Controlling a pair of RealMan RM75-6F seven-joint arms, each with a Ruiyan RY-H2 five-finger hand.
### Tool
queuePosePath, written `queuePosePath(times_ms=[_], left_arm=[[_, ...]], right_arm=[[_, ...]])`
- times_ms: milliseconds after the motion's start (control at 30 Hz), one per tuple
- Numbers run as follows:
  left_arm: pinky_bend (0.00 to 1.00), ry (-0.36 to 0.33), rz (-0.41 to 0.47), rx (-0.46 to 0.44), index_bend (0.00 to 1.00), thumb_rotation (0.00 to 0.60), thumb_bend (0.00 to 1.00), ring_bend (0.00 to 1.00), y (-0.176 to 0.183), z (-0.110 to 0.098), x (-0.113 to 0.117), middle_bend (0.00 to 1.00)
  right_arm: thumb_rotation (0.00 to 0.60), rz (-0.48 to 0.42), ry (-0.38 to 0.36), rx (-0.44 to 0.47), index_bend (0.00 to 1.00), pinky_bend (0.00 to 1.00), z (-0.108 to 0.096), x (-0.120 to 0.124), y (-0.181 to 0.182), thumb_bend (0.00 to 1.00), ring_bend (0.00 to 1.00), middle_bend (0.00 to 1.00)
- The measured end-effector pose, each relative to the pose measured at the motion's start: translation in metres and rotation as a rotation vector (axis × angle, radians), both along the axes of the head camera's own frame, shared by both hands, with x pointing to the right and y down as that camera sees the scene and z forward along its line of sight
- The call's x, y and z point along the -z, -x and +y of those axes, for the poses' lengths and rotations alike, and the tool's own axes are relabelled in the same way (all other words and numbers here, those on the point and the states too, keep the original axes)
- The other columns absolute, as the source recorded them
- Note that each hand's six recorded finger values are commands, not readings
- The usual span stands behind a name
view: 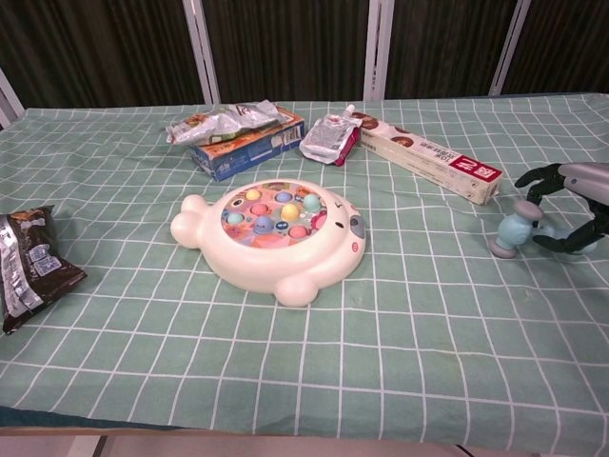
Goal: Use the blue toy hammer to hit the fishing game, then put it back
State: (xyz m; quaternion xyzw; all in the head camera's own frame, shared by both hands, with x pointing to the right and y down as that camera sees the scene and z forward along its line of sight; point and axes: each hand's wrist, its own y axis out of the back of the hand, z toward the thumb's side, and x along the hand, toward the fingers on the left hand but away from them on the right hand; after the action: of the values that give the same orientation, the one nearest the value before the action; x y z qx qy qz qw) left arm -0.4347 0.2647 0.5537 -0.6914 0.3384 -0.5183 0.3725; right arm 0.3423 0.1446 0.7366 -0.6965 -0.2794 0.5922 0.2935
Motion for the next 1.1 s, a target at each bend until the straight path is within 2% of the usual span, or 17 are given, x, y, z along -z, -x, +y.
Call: queuePosePath(times_ms=[133, 233, 333, 633, 1100], left_arm=[[0.13, 0.000, 0.000, 0.000, 0.00, 0.600, 0.42, 0.02, 0.0000, 0.0003, 0.0001, 0.03], [0.13, 0.000, 0.001, 0.001, 0.00, 0.600, 0.42, 0.02, 0.0001, 0.0003, 0.0000, 0.03], [0.13, 0.000, 0.001, 0.001, 0.00, 0.600, 0.42, 0.02, 0.0002, 0.0002, 0.0002, 0.03], [0.13, -0.001, 0.003, 0.001, 0.00, 0.600, 0.42, 0.02, 0.0003, 0.0004, 0.0006, 0.03], [0.13, -0.003, 0.005, 0.002, 0.00, 0.600, 0.42, 0.02, 0.0007, 0.0002, 0.0012, 0.03]], right_arm=[[0.600, 0.008, -0.003, 0.008, 0.76, 0.29, -0.0002, -0.0002, 0.0006, 0.54, 0.37, 0.44], [0.600, 0.018, -0.009, 0.016, 0.78, 0.36, -0.0003, -0.0003, 0.0021, 0.54, 0.46, 0.51], [0.600, 0.026, -0.011, 0.022, 0.80, 0.41, -0.0003, -0.0004, 0.0029, 0.55, 0.51, 0.54], [0.600, 0.031, -0.012, 0.027, 0.84, 0.53, 0.0003, -0.0008, 0.0060, 0.55, 0.54, 0.57], [0.600, 0.023, -0.011, 0.042, 0.90, 0.60, 0.0018, -0.0032, 0.0096, 0.58, 0.60, 0.62]])
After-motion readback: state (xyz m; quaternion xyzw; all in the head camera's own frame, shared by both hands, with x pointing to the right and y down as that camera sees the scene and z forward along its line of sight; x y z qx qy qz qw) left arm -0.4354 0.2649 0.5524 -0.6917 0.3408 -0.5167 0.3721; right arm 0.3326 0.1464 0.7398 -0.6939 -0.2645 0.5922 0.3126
